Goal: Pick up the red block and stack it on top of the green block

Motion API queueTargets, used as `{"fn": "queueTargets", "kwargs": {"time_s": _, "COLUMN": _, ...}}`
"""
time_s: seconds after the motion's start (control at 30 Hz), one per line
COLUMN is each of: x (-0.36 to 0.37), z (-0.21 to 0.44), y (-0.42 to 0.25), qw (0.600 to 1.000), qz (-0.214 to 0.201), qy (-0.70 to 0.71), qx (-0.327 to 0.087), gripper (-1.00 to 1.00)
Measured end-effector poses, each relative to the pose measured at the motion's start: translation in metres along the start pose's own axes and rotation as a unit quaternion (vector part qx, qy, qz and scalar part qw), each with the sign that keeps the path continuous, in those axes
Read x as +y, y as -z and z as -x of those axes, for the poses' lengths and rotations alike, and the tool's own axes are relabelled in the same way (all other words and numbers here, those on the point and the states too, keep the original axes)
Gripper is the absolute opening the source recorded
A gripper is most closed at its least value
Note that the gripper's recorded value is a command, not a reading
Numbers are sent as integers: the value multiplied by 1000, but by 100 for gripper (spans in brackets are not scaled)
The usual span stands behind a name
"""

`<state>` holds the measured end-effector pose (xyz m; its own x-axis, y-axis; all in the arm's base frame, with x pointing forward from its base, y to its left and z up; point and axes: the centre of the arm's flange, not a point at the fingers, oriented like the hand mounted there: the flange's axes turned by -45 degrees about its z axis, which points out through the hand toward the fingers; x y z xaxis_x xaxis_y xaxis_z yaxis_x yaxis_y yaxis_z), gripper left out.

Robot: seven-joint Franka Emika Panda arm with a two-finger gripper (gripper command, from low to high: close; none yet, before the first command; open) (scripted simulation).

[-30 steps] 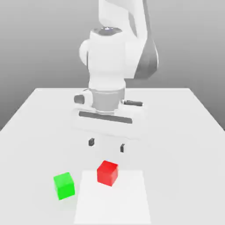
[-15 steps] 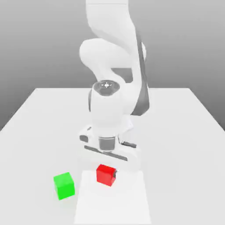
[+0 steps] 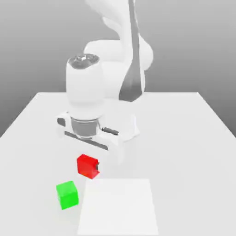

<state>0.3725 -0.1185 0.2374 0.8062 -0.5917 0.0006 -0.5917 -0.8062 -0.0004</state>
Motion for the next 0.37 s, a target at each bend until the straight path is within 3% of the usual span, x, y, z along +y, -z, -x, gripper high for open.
{"fn": "queueTargets", "kwargs": {"time_s": 0.23, "x": 19, "z": -23, "y": -42, "qw": 1000, "qz": 0, "qy": -20, "qx": 0, "gripper": -100}}
{"fn": "queueTargets", "kwargs": {"time_s": 0.27, "x": 19, "z": -22, "y": -51, "qw": 1000, "qz": 0, "qy": -20, "qx": 0, "gripper": 100}}
{"fn": "queueTargets", "kwargs": {"time_s": 0.37, "x": 19, "z": -22, "y": -51, "qw": 1000, "qz": 0, "qy": -20, "qx": 0, "gripper": 100}}
